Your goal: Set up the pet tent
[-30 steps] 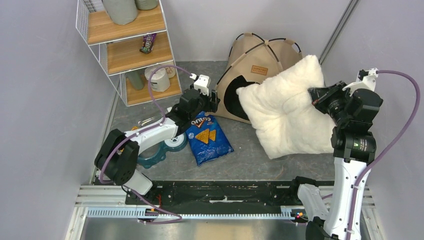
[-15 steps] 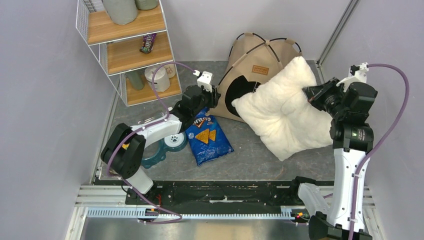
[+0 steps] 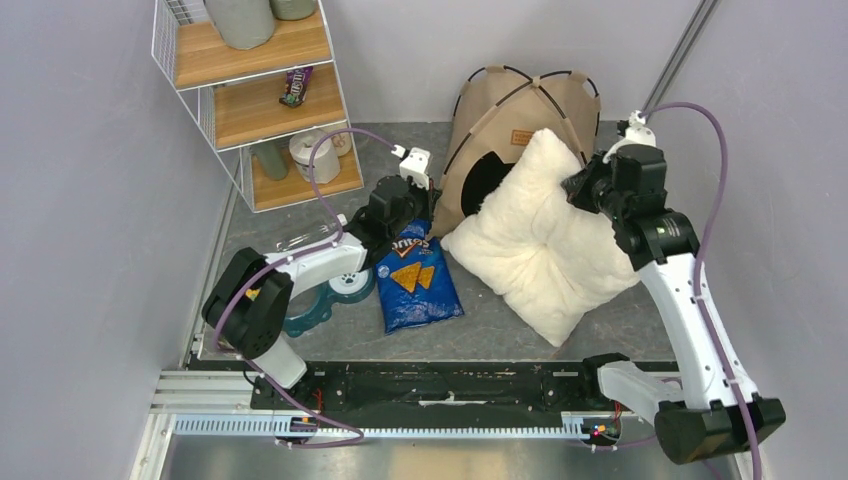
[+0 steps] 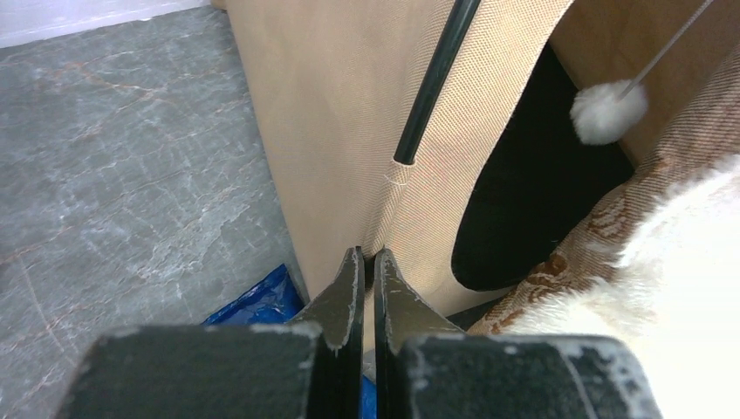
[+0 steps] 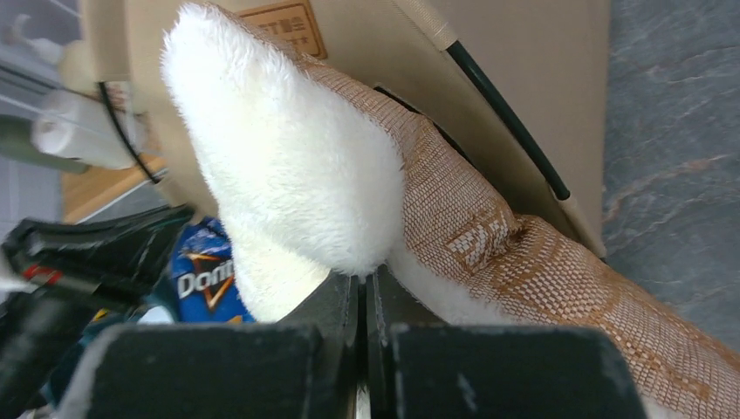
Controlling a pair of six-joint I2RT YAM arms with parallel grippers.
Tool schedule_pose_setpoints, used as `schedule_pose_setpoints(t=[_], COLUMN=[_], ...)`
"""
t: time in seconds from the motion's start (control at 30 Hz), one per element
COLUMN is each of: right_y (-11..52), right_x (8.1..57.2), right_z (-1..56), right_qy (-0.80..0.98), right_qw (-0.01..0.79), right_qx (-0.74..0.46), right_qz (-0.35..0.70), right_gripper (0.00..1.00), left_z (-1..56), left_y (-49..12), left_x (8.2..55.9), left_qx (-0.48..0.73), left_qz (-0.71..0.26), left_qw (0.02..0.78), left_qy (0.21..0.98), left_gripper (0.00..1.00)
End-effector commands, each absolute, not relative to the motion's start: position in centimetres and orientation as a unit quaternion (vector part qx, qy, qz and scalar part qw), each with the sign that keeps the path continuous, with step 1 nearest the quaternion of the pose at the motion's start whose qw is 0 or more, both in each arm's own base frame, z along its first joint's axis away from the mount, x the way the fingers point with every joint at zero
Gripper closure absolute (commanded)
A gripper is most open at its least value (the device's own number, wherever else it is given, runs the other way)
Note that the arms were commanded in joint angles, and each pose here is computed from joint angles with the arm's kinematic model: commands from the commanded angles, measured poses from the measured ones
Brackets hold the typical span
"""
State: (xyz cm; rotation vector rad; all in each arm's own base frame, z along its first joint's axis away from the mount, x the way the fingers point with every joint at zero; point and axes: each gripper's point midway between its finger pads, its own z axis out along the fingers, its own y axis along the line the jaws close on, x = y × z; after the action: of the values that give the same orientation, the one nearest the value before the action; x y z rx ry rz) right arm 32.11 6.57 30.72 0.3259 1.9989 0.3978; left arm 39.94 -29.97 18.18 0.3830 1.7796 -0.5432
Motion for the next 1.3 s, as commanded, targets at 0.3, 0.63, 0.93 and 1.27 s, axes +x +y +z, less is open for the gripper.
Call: schedule_pose_setpoints(t=[0.3, 0.63, 0.93, 1.27], right_y=[2.1, 3.3, 10.6, 12.8], right_x=[34.5, 35.8, 36.9, 36.8], right_z=[41.2, 40.2, 30.8, 21.2], right_qy=[0.749, 0.758, 0.829, 0.888], right_qw=[0.64, 0.632, 0.546, 0.446], right_qx=[0.17, 0.154, 0.094, 0.1], right_qz=[0.037, 0.052, 0.07, 0.05], right_gripper=[1.0, 1.0, 1.0, 1.0], left_z=[22.9, 22.1, 21.5, 21.3], left_y=[-28.2, -29.5, -30.9, -31.2], left_x=[39.0, 38.7, 38.5, 38.5], left_qx=[0.066, 0.09, 0.108, 0.111], left_qz=[-0.182, -0.197, -0.22, -0.226], left_qw=[0.655, 0.645, 0.634, 0.629], left_qy=[0.73, 0.733, 0.734, 0.736], left_gripper=[0.98, 0.98, 0.98, 0.98])
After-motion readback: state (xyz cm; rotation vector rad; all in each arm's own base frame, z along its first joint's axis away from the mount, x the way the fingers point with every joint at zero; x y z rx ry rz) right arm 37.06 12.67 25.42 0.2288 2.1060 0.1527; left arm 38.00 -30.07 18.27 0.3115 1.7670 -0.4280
